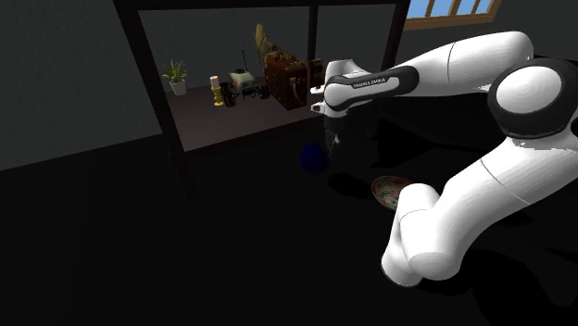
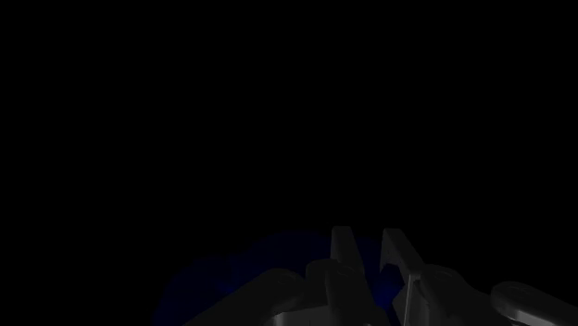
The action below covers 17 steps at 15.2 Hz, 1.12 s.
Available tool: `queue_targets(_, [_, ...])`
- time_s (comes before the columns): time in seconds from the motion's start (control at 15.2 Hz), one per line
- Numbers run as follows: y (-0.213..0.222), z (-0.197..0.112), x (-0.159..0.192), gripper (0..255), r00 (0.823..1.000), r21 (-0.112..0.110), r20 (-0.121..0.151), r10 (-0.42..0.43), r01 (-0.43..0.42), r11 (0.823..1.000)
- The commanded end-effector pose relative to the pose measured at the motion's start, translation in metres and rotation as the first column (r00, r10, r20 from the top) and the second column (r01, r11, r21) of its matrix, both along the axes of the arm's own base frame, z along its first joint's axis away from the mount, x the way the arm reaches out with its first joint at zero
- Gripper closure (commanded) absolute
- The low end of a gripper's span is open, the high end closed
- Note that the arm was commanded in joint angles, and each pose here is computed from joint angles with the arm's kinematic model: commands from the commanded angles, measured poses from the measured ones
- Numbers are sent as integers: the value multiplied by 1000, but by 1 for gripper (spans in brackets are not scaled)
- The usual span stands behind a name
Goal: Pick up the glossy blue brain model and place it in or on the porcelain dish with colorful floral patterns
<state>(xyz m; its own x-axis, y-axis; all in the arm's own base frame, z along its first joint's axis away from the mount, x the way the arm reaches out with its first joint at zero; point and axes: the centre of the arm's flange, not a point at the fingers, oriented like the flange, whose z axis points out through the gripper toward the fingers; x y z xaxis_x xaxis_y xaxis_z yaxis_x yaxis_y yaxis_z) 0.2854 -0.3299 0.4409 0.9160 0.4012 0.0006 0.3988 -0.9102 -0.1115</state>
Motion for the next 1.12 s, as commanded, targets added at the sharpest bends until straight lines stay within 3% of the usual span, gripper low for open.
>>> queue_targets(0.0, [0, 12, 0, 255, 1000, 0, 1, 0, 0, 1000])
queue_targets(0.33, [0, 36, 0, 255, 1000, 0, 1, 0, 0, 1000])
queue_targets(1.06, [15, 40, -145, 255, 1000, 0, 1, 0, 0, 1000])
